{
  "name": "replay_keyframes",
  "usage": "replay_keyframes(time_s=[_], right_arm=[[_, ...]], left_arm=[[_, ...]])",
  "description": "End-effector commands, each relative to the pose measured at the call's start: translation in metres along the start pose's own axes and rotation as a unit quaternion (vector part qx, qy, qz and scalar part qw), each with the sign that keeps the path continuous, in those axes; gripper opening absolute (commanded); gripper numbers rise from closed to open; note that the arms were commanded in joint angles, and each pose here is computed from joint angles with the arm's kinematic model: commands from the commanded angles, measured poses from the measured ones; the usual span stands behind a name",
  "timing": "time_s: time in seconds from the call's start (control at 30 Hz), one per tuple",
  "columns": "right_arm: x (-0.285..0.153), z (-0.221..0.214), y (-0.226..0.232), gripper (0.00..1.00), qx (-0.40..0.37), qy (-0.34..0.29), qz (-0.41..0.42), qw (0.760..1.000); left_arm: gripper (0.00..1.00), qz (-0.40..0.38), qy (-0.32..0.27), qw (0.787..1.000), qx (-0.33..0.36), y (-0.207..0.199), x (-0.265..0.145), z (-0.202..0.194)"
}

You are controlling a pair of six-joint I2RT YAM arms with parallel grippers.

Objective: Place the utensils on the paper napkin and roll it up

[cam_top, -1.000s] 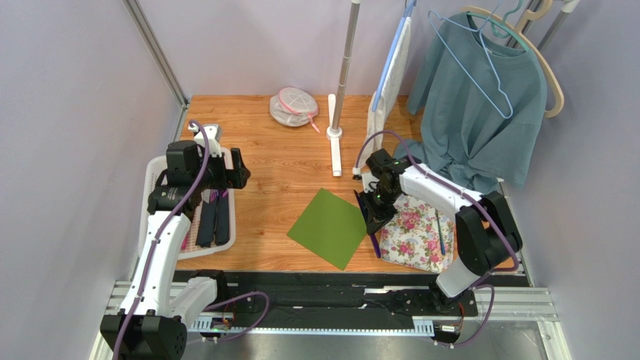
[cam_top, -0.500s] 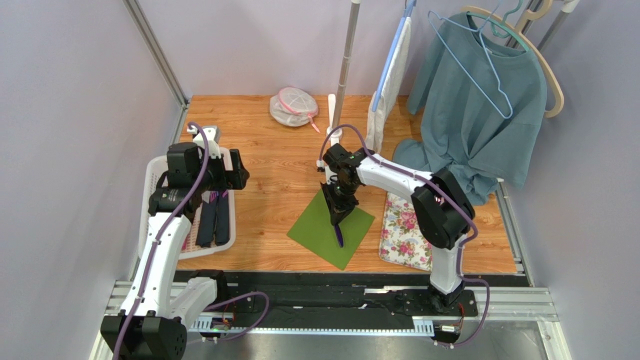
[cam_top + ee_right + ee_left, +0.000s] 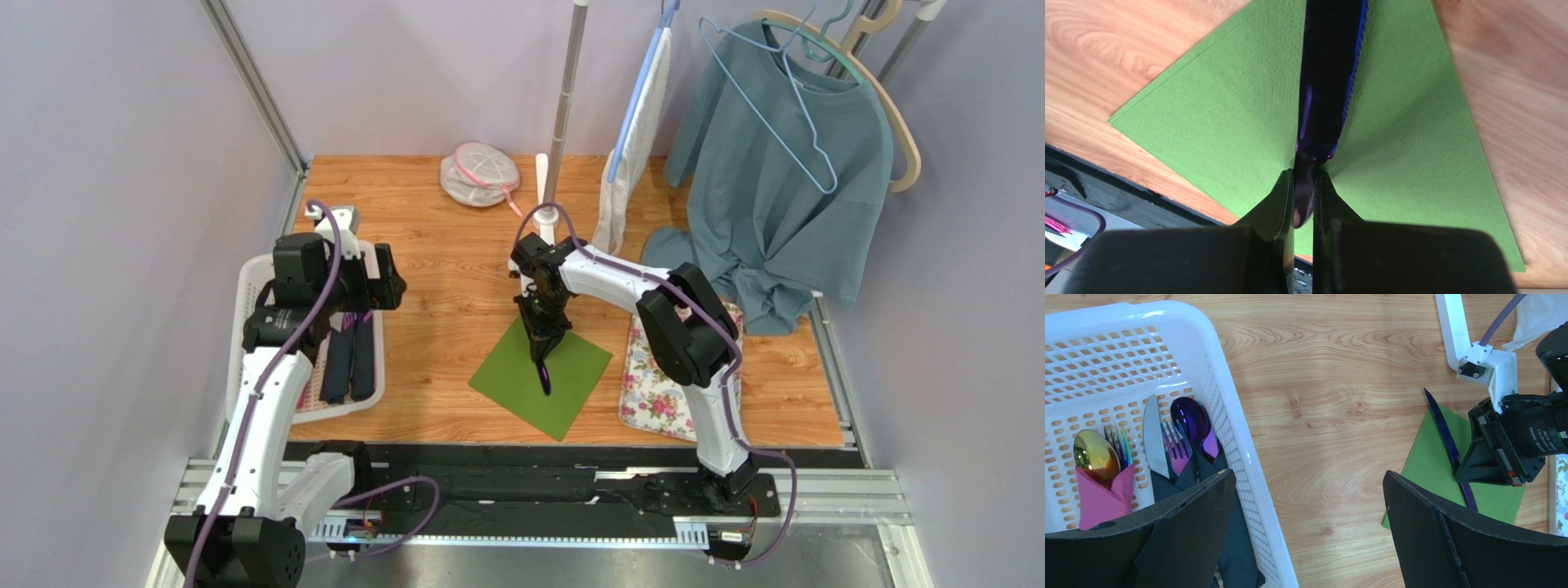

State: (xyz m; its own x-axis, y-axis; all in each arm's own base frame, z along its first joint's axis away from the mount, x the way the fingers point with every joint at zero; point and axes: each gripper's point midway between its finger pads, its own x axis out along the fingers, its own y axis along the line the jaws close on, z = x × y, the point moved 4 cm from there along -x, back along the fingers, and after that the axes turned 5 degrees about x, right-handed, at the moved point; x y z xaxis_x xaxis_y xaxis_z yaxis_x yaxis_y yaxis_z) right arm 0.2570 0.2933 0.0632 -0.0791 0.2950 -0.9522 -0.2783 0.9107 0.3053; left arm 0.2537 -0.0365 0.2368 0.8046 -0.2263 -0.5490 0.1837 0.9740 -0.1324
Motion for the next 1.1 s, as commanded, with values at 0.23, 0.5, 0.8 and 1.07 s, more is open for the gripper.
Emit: replay_keyframes(time_s=[0.23,0.5,0.8,1.07], right_arm=[[0.026,0.008,0.006,0.00,0.046,0.025,0.000,0.999],[0.030,0.018,0.016,0.00,0.071,0.031,0.015,0.997],[0.009,0.030,0.027,0.00,0.072,0.002,0.029,0.997],[0.003,0.035,0.030,0.00,0.084,-0.009,0.027,0.996]], left_arm=[[0.99,0.015,-0.018,1.000,-0.002,0.004,-0.003,0.006],[0.99,0.015,-0.014,1.000,-0.003,0.004,-0.001,0.005],[0.99,0.014,-0.013,1.000,-0.004,0.004,-0.001,0.004],[0.99,0.015,-0.014,1.000,-0.006,0.004,-0.002,0.004]])
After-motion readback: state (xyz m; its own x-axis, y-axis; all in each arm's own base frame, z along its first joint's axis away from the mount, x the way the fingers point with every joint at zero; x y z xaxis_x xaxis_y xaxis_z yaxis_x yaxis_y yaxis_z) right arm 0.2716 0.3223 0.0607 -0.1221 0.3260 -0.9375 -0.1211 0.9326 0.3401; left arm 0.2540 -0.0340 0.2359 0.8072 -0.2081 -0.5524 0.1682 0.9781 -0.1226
